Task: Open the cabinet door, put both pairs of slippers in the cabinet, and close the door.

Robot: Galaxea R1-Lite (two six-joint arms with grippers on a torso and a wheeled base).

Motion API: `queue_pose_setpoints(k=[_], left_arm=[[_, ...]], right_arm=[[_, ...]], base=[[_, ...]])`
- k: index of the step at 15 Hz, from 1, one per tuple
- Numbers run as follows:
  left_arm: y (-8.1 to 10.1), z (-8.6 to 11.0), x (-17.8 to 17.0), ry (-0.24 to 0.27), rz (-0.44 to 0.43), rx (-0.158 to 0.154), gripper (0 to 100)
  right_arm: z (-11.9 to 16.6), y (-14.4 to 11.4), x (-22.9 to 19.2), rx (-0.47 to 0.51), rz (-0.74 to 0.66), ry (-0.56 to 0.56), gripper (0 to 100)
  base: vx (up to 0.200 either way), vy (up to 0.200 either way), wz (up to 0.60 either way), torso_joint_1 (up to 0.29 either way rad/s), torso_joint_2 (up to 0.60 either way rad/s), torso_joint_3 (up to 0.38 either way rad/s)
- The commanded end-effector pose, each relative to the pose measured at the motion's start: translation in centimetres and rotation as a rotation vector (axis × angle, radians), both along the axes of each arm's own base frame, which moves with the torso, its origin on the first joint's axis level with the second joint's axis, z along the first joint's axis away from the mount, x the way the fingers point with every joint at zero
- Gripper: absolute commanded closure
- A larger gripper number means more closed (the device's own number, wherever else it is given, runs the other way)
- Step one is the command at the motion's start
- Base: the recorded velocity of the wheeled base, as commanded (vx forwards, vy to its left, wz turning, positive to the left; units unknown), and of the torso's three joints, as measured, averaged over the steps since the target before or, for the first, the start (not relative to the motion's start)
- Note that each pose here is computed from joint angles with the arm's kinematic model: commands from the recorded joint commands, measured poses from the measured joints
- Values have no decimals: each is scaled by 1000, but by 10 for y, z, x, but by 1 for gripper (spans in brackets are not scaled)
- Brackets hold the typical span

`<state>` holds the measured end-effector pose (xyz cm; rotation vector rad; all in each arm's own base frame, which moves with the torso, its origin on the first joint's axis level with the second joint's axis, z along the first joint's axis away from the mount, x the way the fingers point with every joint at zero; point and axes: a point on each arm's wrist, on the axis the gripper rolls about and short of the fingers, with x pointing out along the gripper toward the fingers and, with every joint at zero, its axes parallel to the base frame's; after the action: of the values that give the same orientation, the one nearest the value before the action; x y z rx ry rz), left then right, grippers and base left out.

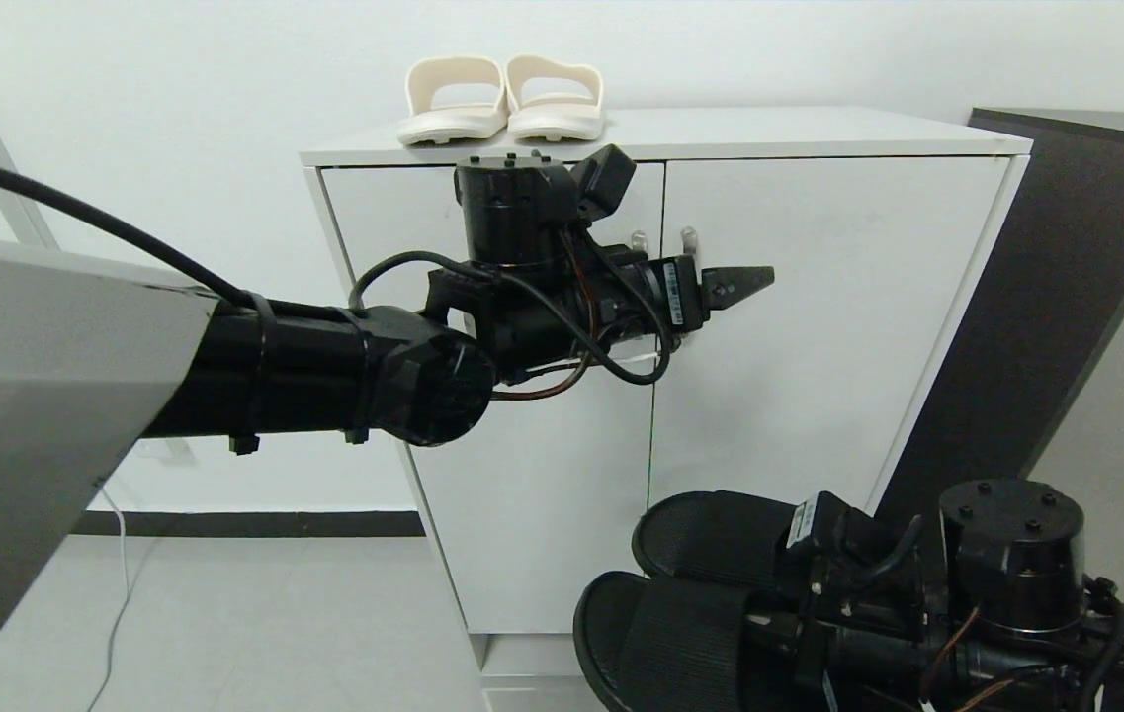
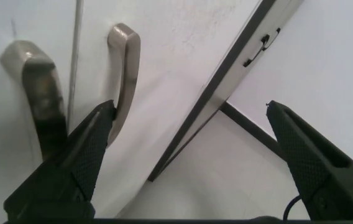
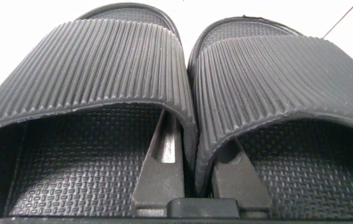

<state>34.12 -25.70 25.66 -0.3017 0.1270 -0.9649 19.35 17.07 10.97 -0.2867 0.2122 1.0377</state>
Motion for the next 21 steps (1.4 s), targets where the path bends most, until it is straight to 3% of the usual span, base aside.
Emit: queue_pose_setpoints(k=[1,4,5,8,13,18,21], left_arm=[[-2,0,4,1,1,1,0],[-5,-2,7,13,0,-7,0],[-5,-2,7,17,0,-6,100],[-3,-3,5,27,2,-8,100],[15,5,-23,35,-1,4,100],[37,14,-77,16,-50,-10,100],[49,22,-79,2,-25,-24,100]], right_arm=[[0,0,0,-1,1,1,100],[-1,0,-1,-4,1,5,100],[-1,0,-1,-4,3,5,100],[-3,-1,-4,-8,14,16,100],[-6,1,-12,-11,65,31,100],[-6,1,-14,-14,71,29,100],[-6,1,-14,-20,76,20,100]], base=[[0,0,0,0,0,0],[0,0,0,0,0,0],[0,0,0,0,0,0],[0,0,0,0,0,0],[0,0,0,0,0,0],[0,0,0,0,0,0],[0,0,0,0,0,0]])
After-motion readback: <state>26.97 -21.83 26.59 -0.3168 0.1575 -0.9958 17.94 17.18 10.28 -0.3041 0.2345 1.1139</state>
